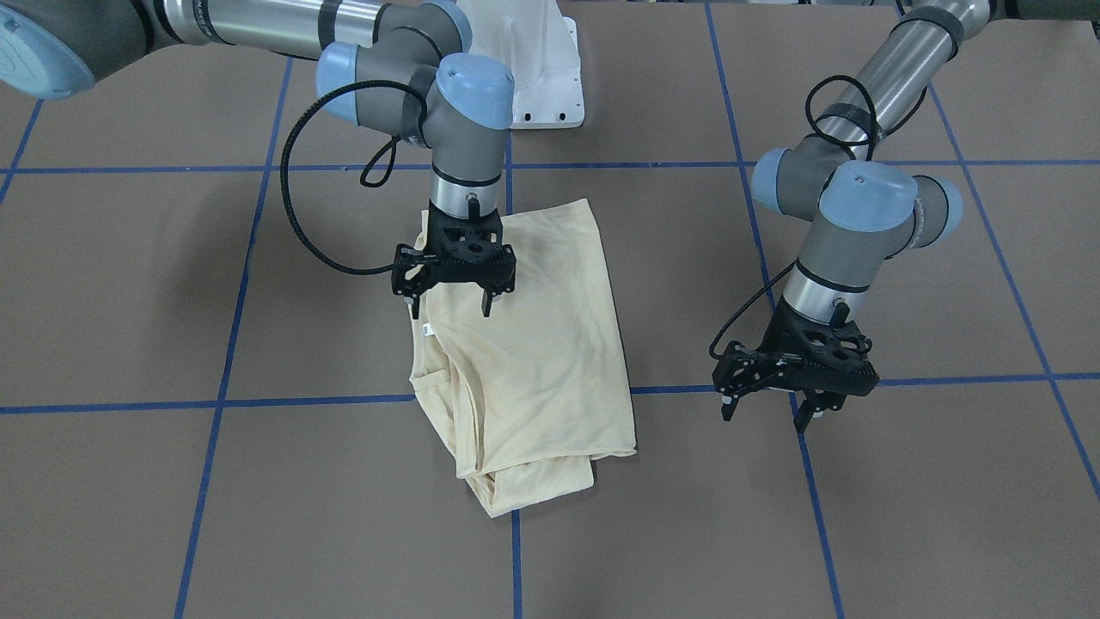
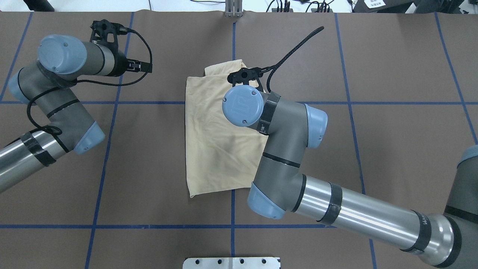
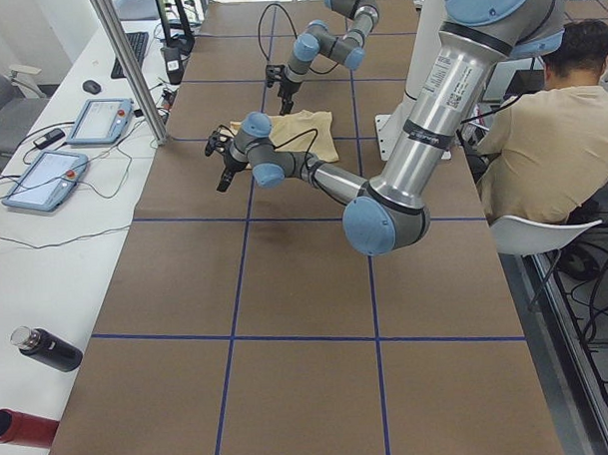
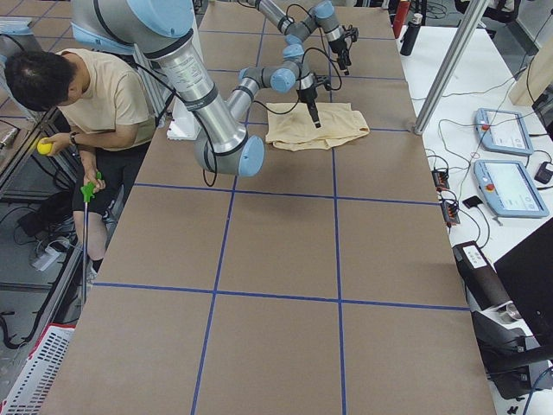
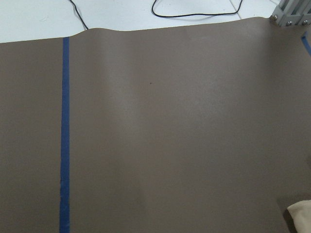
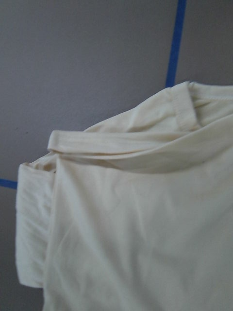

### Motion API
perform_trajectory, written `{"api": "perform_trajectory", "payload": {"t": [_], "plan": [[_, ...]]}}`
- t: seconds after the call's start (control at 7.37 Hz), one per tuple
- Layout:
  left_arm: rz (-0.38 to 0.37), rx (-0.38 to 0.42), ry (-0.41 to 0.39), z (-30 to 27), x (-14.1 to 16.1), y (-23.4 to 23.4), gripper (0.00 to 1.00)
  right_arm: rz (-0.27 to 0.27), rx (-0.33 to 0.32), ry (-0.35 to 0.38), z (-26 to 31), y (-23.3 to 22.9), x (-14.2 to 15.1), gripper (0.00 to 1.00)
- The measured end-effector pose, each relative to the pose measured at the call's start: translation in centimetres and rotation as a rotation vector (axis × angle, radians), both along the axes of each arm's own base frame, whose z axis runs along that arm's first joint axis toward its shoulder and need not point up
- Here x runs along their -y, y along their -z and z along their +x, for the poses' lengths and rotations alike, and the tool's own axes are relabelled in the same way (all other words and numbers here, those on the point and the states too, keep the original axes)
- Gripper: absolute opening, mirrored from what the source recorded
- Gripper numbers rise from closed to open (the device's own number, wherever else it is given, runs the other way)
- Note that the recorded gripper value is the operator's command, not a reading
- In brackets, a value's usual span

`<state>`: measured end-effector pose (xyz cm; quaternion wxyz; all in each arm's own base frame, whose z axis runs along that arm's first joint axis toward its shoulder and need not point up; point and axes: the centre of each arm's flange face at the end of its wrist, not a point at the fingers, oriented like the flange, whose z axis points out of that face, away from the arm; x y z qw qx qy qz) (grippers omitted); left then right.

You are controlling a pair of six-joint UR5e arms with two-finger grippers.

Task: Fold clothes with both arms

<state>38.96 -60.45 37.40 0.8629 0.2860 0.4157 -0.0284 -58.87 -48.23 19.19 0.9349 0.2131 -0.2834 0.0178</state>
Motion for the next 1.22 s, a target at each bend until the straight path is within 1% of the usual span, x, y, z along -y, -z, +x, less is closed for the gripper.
{"api": "perform_trajectory", "payload": {"t": [0.14,0.27,0.41,0.54,0.81,1.22], "plan": [[0.000,0.000,0.000,0.0,0.0,0.0,1.00,0.011,0.029,-0.027,-0.9,0.4,2.4,1.00],[-0.001,-0.001,0.000,0.0,0.0,0.0,1.00,0.016,0.042,-0.047,-1.0,0.3,4.2,1.00],[-0.001,-0.001,0.000,0.0,0.0,0.0,1.00,0.010,0.027,-0.061,-1.0,-0.8,5.8,1.00],[-0.001,0.000,-0.001,0.1,0.0,-0.1,1.00,0.001,-0.007,-0.063,-1.1,-2.3,7.1,1.00],[-0.002,0.001,-0.004,0.2,-0.1,-0.1,1.00,-0.018,-0.068,-0.047,-1.4,-4.9,8.3,1.00],[-0.001,0.002,-0.005,0.3,-0.2,-0.1,1.00,-0.030,-0.074,-0.046,-1.8,-5.1,8.6,1.00]]}}
